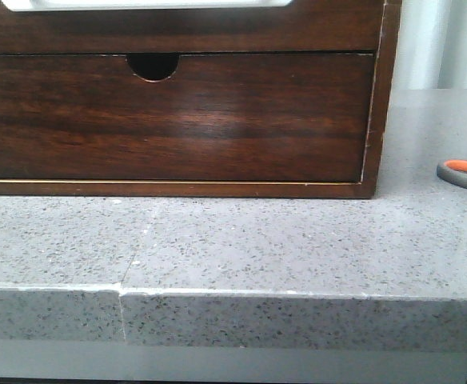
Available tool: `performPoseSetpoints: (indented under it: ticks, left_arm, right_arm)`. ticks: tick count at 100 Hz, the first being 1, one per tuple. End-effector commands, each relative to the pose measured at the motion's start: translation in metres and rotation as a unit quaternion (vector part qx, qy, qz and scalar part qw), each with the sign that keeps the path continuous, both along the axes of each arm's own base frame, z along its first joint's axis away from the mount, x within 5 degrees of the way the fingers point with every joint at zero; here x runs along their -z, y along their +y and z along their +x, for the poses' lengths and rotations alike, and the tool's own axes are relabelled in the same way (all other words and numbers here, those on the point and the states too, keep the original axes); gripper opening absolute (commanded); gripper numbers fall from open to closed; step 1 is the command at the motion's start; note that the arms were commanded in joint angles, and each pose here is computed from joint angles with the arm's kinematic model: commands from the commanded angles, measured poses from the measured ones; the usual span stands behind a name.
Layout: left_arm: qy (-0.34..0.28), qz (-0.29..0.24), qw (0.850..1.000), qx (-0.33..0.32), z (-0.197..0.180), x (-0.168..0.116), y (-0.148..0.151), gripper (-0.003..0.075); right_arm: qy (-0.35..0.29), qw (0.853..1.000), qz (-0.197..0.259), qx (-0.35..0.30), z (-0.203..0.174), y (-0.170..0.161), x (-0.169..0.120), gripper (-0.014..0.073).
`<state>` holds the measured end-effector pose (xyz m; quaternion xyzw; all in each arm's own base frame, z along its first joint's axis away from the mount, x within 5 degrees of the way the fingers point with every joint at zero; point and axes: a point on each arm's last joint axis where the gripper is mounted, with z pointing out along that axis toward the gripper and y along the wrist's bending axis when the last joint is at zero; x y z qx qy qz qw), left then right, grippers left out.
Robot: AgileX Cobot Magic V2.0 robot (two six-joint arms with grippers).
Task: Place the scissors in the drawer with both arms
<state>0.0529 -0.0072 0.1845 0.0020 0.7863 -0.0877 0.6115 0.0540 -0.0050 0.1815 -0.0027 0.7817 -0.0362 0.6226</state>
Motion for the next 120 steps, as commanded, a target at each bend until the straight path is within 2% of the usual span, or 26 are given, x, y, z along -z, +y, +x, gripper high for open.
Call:
performPoseSetpoints:
  ticks: [1,103,114,120]
  left_arm:
    - [-0.027,-0.013,1.0,0.001,-0.0008,0.0009,-0.0003,-0.002]
    - [-0.027,-0.013,1.0,0.001,-0.0008,0.0009,-0.0003,-0.002]
    - [-0.041,0.02,0.999,0.0,-0.0003,-0.0008,0.0011,-0.002]
    - [-0.05,0.021,0.999,0.0,0.0,-0.0024,0.001,-0.002]
  right_arm:
    - [-0.031,1.0,-0.001,-0.002,0.0003,0.0006,0.0031,-0.0038]
    - [-0.039,0.999,-0.002,-0.004,0.0006,0.0009,0.0016,-0.0038]
    - [-0.049,0.999,-0.002,-0.006,0.0008,0.0012,-0.0001,-0.0038]
    - [-0.065,0.998,-0.002,-0.009,0.0012,0.0018,-0.003,-0.0038]
